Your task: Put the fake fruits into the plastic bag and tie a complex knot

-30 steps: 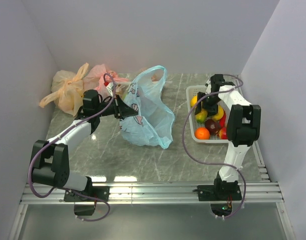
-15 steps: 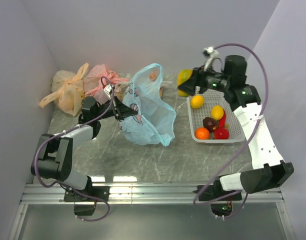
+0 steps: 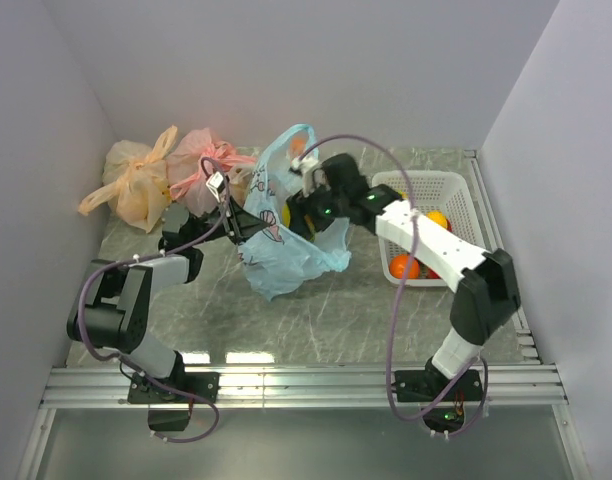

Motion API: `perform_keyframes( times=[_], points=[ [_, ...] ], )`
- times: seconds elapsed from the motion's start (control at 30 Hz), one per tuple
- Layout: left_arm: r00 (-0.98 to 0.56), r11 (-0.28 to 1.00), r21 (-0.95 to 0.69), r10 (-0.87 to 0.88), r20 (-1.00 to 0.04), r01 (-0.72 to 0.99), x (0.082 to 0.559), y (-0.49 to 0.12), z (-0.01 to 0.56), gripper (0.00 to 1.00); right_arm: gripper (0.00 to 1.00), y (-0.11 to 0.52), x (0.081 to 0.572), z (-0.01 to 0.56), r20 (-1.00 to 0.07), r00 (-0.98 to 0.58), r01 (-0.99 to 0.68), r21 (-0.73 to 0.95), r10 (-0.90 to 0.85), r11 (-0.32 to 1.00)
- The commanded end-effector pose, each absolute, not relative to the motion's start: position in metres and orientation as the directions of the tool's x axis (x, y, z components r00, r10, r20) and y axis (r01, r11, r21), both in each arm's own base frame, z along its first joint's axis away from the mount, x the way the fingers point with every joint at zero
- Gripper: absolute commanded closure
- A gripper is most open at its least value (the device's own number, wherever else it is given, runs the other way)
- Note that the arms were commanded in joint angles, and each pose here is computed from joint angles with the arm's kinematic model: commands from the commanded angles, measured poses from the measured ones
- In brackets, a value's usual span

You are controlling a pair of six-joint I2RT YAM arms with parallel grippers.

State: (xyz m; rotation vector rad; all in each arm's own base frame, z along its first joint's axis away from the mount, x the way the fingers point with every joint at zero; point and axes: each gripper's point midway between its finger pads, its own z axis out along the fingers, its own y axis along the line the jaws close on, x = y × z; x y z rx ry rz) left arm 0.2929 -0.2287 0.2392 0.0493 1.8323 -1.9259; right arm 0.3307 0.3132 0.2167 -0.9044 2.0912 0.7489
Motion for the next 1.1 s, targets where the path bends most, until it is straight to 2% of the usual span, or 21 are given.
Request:
perform_keyframes(
  times=[0.0, 0.03, 0.07, 0.1, 0.17, 0.2, 0.27, 0.3, 0.33, 0.37, 0.4, 0.43, 0.47, 0.5, 0.57, 0.67, 0.7, 0.8, 0.9, 1.07],
  points=[
    [-0.875, -0.003, -0.91, -0.275, -0.399, 0.416, 0.285, -0.227, 0.234, 1.0, 0.96, 0.327, 0.331, 0.175, -0.755, -0.461, -0.782, 0.097, -0.466, 0.615],
    [-0.872, 0.004, -0.906, -0.271, -0.408, 0.422, 0.286, -0.225, 0.23, 1.0, 0.89, 0.323, 0.328, 0.153, -0.716, -0.482, -0.773, 0.075, -0.506, 0.63],
    [-0.872, 0.01, -0.905, -0.264, -0.413, 0.426, 0.286, -0.223, 0.226, 1.0, 0.71, 0.32, 0.324, 0.134, -0.679, -0.492, -0.772, 0.051, -0.545, 0.634],
    [-0.876, 0.017, -0.909, -0.26, -0.406, 0.416, 0.287, -0.221, 0.217, 1.0, 0.65, 0.315, 0.324, 0.112, -0.636, -0.511, -0.757, 0.014, -0.578, 0.653],
    [-0.869, 0.033, -0.898, -0.237, -0.433, 0.439, 0.287, -0.213, 0.207, 1.0, 0.21, 0.305, 0.318, 0.084, -0.59, -0.528, -0.75, -0.014, -0.611, 0.661],
    [-0.873, 0.043, -0.902, -0.234, -0.428, 0.43, 0.288, -0.21, 0.2, 1.0, 0.03, 0.299, 0.318, 0.077, -0.576, -0.53, -0.739, -0.045, -0.622, 0.672],
    [-0.842, 0.086, -0.875, -0.241, -0.483, 0.477, 0.291, -0.196, 0.19, 1.0, 0.03, 0.288, 0.312, 0.057, -0.535, -0.544, -0.735, -0.068, -0.647, 0.674],
    [-0.858, 0.089, -0.891, -0.24, -0.453, 0.445, 0.291, -0.192, 0.188, 1.0, 0.03, 0.288, 0.312, 0.056, -0.53, -0.538, -0.741, -0.074, -0.656, 0.667],
    [-0.815, 0.12, -0.843, -0.218, -0.537, 0.524, 0.293, -0.186, 0.184, 0.99, 0.02, 0.28, 0.312, 0.05, -0.509, -0.536, -0.74, -0.101, -0.673, 0.665],
    [-0.891, 0.153, -0.913, -0.208, -0.404, 0.379, 0.291, -0.182, 0.162, 1.0, 0.02, 0.277, 0.31, 0.047, -0.501, -0.529, -0.746, -0.11, -0.685, 0.657],
    [-0.87, 0.202, -0.888, -0.202, -0.45, 0.413, 0.301, -0.177, 0.171, 0.99, 0.02, 0.273, 0.31, 0.045, -0.495, -0.523, -0.748, -0.124, -0.694, 0.652],
    [-0.77, 0.288, -0.766, -0.128, -0.625, 0.575, 0.309, -0.172, 0.156, 1.0, 0.02, 0.265, 0.308, 0.038, -0.472, -0.514, -0.75, -0.157, -0.716, 0.642],
    [-0.857, 0.342, -0.824, -0.093, -0.507, 0.451, 0.293, -0.168, 0.137, 0.99, 0.02, 0.261, 0.308, 0.035, -0.459, -0.512, -0.75, -0.173, -0.726, 0.638],
    [-0.781, 0.365, -0.732, -0.024, -0.624, 0.575, 0.303, -0.165, 0.139, 0.99, 0.02, 0.255, 0.308, 0.032, -0.443, -0.506, -0.75, -0.199, -0.74, 0.631],
    [-0.819, 0.45, -0.723, 0.031, -0.573, 0.524, 0.295, -0.156, 0.119, 0.99, 0.01, 0.247, 0.314, 0.035, -0.439, -0.488, -0.74, -0.252, -0.755, 0.624],
    [-0.799, 0.462, -0.695, 0.049, -0.6, 0.55, 0.292, -0.147, 0.117, 0.96, 0.01, 0.255, 0.317, 0.064, -0.496, -0.444, -0.75, -0.25, -0.746, 0.612],
    [-0.786, 0.448, -0.692, 0.042, -0.616, 0.566, 0.288, -0.149, 0.121, 0.96, 0.01, 0.263, 0.323, 0.092, -0.557, -0.407, -0.745, -0.256, -0.724, 0.615],
    [-0.75, 0.441, -0.669, 0.013, -0.661, 0.598, 0.289, -0.152, 0.129, 0.96, 0.01, 0.285, 0.334, 0.147, -0.641, -0.329, -0.754, -0.263, -0.694, 0.601],
    [-0.727, 0.432, -0.651, 0.018, -0.686, 0.625, 0.287, -0.155, 0.13, 0.94, 0.0, 0.296, 0.339, 0.186, -0.686, -0.298, -0.76, -0.251, -0.664, 0.6],
    [-0.678, 0.406, -0.606, 0.047, -0.734, 0.684, 0.284, -0.171, 0.137, 0.93, 0.0, 0.317, 0.329, 0.216, -0.736, -0.253, -0.814, -0.188, -0.627, 0.549]
  ],
)
